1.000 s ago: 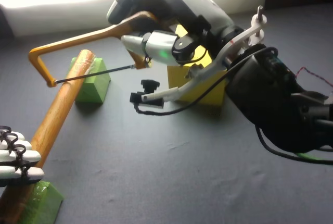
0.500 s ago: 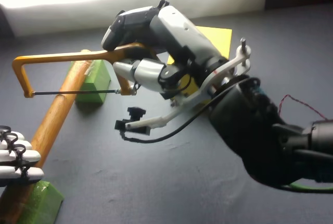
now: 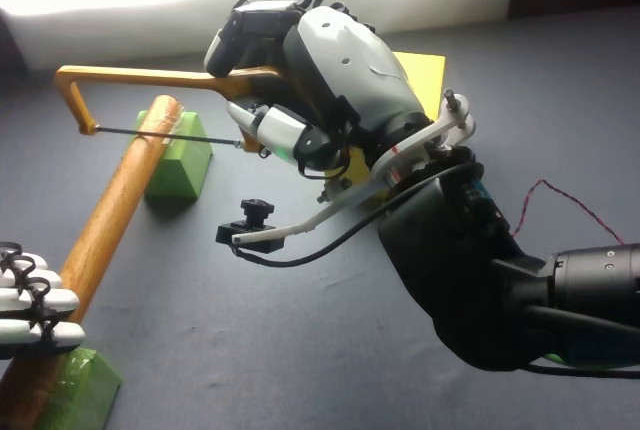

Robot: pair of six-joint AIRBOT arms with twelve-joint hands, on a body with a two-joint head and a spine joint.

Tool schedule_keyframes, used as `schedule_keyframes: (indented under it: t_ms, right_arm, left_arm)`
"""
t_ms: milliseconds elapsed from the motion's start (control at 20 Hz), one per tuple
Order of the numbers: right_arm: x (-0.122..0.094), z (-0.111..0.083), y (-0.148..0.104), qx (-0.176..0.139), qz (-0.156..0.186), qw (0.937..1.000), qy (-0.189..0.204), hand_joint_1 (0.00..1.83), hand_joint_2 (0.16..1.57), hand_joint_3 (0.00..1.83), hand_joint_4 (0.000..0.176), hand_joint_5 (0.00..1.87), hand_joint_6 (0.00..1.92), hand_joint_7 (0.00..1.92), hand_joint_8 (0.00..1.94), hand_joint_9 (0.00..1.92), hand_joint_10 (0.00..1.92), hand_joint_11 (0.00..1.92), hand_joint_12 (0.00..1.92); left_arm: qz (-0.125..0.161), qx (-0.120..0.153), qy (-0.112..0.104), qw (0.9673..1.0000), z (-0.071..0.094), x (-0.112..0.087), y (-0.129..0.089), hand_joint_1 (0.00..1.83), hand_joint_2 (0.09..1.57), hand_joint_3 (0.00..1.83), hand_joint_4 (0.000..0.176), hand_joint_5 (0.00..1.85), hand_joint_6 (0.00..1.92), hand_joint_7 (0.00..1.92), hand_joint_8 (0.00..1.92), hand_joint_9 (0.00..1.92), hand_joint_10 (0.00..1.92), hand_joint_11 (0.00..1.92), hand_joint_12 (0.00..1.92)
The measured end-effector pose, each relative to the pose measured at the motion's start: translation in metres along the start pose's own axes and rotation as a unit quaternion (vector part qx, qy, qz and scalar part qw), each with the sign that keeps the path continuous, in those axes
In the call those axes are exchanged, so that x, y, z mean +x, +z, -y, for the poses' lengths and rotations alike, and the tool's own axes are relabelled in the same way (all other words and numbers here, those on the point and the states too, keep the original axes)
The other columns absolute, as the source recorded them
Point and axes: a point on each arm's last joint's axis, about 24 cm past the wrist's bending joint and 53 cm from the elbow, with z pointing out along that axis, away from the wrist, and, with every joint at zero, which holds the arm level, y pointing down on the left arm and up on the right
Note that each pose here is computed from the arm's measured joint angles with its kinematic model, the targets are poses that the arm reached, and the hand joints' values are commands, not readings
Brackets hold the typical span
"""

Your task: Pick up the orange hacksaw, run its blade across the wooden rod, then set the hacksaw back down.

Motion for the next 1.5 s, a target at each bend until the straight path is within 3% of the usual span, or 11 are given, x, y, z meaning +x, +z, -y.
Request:
schedule_keyframes:
  t_ms: [50,100,250,300,350,500,750,1150,1200,1400,1500]
  right_arm:
    - [0.001,-0.002,0.000,-0.004,-0.001,1.0000,-0.002,1.38,1.11,0.00,0.000,0.84,0.98,0.98,0.97,1.09,1.10,1.00,1.07]
    - [0.003,-0.004,0.000,-0.007,-0.001,1.0000,-0.002,1.38,1.13,0.00,0.000,0.81,1.03,0.94,1.03,1.02,1.16,0.98,1.08]
    - [0.005,0.002,-0.004,-0.003,-0.002,1.0000,-0.001,1.39,1.09,0.00,0.000,0.86,0.96,1.01,0.93,1.13,1.04,1.01,1.07]
    - [0.006,0.004,-0.005,-0.001,-0.003,1.0000,-0.001,1.38,1.12,0.00,0.000,0.82,1.02,0.94,1.02,1.04,1.13,1.00,1.06]
    - [0.005,0.004,-0.006,-0.001,-0.002,1.0000,-0.002,1.38,1.11,0.00,0.000,0.85,0.97,0.97,0.99,1.10,1.08,1.01,1.05]
    - [0.010,0.005,-0.010,-0.006,0.001,0.9999,-0.014,1.38,1.13,0.00,0.000,0.80,1.04,0.92,1.05,1.03,1.16,1.01,1.07]
    - [0.022,0.013,-0.007,-0.018,0.003,0.9994,-0.029,1.39,1.09,0.00,0.000,0.85,0.95,1.03,0.89,1.12,1.08,1.00,1.10]
    - [0.041,0.013,-0.006,-0.027,0.006,0.9996,-0.011,1.39,1.09,0.00,0.000,0.86,0.95,1.01,0.94,1.12,1.05,0.99,1.08]
    - [0.040,0.013,-0.006,-0.027,0.006,0.9996,-0.006,1.38,1.12,0.00,0.000,0.83,1.01,0.95,1.00,1.05,1.12,1.00,1.08]
    - [0.029,0.020,-0.015,-0.011,-0.016,0.9998,-0.010,1.39,1.09,0.00,0.000,0.87,0.93,1.02,0.91,1.12,1.05,1.02,1.04]
    - [0.011,0.021,-0.020,-0.001,-0.023,0.9996,-0.016,1.39,1.09,0.00,0.000,0.87,0.93,1.02,0.91,1.14,1.02,1.05,1.03]
  left_arm:
    - [0.000,0.000,0.000,1.0000,0.000,0.000,0.000,0.00,1.29,0.00,0.000,0.06,0.01,0.04,0.01,0.03,0.01,0.00,0.00]
    - [0.000,0.000,0.000,1.0000,0.000,0.000,0.000,0.00,1.29,0.00,0.000,0.07,0.01,0.05,0.01,0.03,0.01,0.01,0.00]
    - [0.000,0.000,0.000,1.0000,0.000,0.000,0.000,0.00,1.28,0.00,0.000,0.05,0.00,0.03,0.00,0.02,0.00,0.00,0.00]
    - [0.000,0.000,0.000,1.0000,0.000,0.000,0.000,0.00,1.29,0.00,0.000,0.04,0.00,0.02,0.00,0.00,0.00,0.00,0.00]
    - [0.000,0.000,0.000,1.0000,0.000,0.000,0.000,0.00,1.29,0.00,0.000,0.04,0.00,0.01,0.00,0.00,0.00,0.00,0.00]
    - [0.000,0.000,0.000,1.0000,0.000,0.000,0.000,0.02,1.28,0.00,0.000,0.07,0.01,0.04,0.01,0.02,0.01,0.01,0.00]
    - [0.000,-0.001,0.000,1.0000,0.000,0.000,0.000,0.06,1.28,0.00,0.000,0.07,0.01,0.04,0.01,0.03,0.01,0.01,0.00]
    - [0.000,-0.002,0.000,1.0000,-0.001,0.000,0.000,0.02,1.28,0.00,0.000,0.06,0.00,0.05,0.01,0.03,0.00,0.01,0.00]
    - [0.000,-0.002,0.000,1.0000,-0.001,0.000,0.000,0.02,1.28,0.00,0.000,0.07,0.01,0.05,0.01,0.03,0.01,0.01,0.01]
    - [0.002,0.000,0.000,1.0000,0.001,-0.001,0.001,0.02,1.27,0.00,0.000,0.06,0.00,0.03,0.00,0.02,0.00,0.01,0.01]
    - [0.002,0.000,0.000,1.0000,0.001,-0.001,0.001,0.00,1.28,0.00,0.000,0.06,0.00,0.04,0.00,0.02,0.00,0.01,0.01]
